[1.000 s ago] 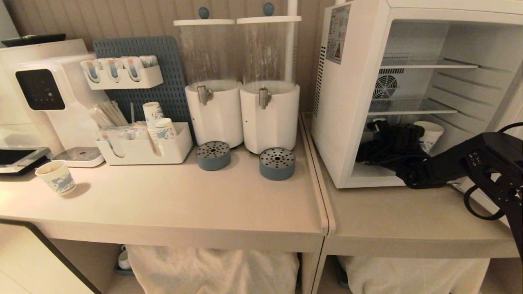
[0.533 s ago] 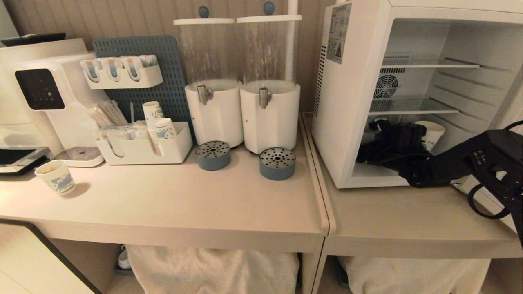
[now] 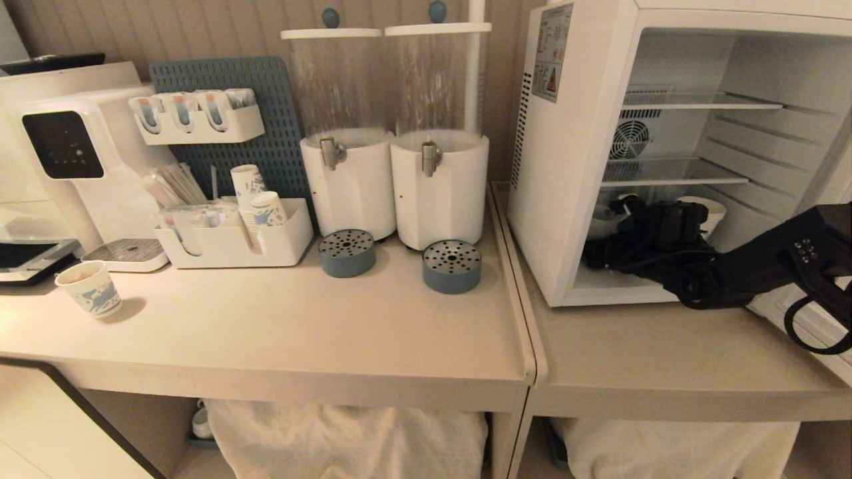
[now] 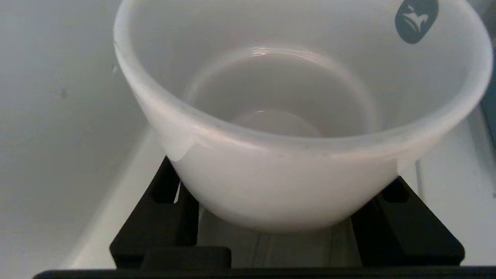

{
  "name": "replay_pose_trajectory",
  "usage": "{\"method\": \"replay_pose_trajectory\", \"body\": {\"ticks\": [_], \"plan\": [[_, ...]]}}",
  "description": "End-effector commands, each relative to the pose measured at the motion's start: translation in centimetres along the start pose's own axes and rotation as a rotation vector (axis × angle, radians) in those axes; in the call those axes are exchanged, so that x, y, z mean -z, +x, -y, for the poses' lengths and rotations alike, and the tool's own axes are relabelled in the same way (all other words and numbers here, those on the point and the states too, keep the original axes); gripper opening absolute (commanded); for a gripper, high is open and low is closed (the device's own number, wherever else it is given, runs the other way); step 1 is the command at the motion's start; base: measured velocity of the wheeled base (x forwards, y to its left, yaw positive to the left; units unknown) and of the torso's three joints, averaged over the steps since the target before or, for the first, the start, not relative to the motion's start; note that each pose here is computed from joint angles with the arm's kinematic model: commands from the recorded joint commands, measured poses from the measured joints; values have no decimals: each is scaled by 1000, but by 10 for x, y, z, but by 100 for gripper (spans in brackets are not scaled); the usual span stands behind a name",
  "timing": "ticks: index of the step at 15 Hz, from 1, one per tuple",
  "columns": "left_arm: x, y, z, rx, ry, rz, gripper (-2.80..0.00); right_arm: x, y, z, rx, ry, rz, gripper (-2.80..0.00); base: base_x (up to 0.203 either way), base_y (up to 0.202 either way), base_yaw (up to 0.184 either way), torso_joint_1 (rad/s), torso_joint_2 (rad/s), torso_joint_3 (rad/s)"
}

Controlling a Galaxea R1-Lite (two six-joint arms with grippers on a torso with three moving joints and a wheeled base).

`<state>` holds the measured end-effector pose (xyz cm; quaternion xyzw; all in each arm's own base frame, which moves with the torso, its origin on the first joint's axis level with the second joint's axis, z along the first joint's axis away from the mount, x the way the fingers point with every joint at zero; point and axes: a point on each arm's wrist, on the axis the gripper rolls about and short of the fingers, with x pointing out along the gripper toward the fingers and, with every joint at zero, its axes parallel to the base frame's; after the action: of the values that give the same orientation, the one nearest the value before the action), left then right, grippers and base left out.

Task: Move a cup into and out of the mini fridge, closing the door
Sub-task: Put the ceramic cup in the freezer

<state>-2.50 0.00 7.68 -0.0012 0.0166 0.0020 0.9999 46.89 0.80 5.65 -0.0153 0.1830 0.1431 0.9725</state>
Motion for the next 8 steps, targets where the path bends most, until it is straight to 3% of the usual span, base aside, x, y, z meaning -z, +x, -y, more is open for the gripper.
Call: {"method": "replay_pose_trajectory", "body": {"ticks": [1, 8], "plan": [[0, 0, 0, -1, -1, 0, -280, -4, -5, 0, -6, -2, 14, -280, 0, 0, 0, 0, 0, 0], [0, 0, 0, -1, -1, 0, -280, -5, -24, -1, -41, 0, 2, -280, 0, 0, 0, 0, 0, 0]]}}
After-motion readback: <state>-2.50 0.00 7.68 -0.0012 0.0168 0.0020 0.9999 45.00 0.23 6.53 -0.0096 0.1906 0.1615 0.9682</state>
